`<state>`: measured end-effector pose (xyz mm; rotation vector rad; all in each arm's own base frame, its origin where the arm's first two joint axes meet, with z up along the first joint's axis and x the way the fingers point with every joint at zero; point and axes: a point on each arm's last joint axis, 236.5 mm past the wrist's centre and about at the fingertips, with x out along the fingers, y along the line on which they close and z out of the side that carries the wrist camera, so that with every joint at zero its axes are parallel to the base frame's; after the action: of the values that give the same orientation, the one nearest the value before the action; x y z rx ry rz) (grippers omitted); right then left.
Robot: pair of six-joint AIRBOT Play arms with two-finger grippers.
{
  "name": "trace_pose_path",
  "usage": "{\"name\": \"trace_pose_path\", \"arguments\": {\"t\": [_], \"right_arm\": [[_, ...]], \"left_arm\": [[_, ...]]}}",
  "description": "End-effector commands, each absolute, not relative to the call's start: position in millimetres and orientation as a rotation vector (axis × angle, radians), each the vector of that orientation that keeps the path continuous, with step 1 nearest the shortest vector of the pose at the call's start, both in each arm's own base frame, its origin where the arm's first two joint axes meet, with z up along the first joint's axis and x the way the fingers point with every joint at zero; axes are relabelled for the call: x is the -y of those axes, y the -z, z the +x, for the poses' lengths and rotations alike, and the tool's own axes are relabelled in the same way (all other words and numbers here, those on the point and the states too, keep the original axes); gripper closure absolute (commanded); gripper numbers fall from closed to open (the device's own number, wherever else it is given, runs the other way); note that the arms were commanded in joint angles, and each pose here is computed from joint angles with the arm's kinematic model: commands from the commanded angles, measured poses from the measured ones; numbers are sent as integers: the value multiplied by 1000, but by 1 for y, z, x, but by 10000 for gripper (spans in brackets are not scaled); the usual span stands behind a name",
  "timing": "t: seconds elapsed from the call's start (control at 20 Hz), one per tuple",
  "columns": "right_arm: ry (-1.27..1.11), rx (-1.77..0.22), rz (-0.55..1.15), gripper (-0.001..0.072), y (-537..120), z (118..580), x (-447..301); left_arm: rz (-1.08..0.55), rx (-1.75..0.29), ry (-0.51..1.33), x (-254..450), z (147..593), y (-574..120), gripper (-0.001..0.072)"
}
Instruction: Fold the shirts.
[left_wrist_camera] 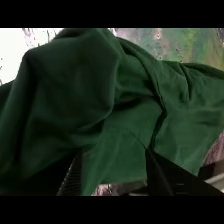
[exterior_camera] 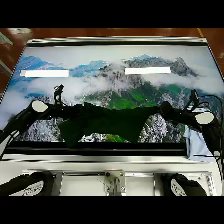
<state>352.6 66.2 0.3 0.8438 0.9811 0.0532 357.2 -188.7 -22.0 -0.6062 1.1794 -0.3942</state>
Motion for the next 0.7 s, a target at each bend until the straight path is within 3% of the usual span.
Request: {"name": "trace_pose_path", "arguments": {"t": [0.0,0.3,0.35,0.4,0.45,0.65], "right_arm": [[-63,-1011,829,660,7,349,-68],[-111,-1064,778,659,11,337,-75],[-111,-1070,770,659,12,336,-75],[-111,-1078,762,659,14,335,-75],[-113,-1087,755,659,15,333,-75],[-113,-1105,733,659,18,329,-74]], "left_arm": [[-573,-1287,439,164,342,7,237],[-446,-1527,420,144,277,19,297],[-436,-1551,419,151,268,26,260],[-439,-1581,411,160,259,34,34],[-431,-1605,410,168,249,43,0],[-439,-1555,365,180,252,64,2]]}}
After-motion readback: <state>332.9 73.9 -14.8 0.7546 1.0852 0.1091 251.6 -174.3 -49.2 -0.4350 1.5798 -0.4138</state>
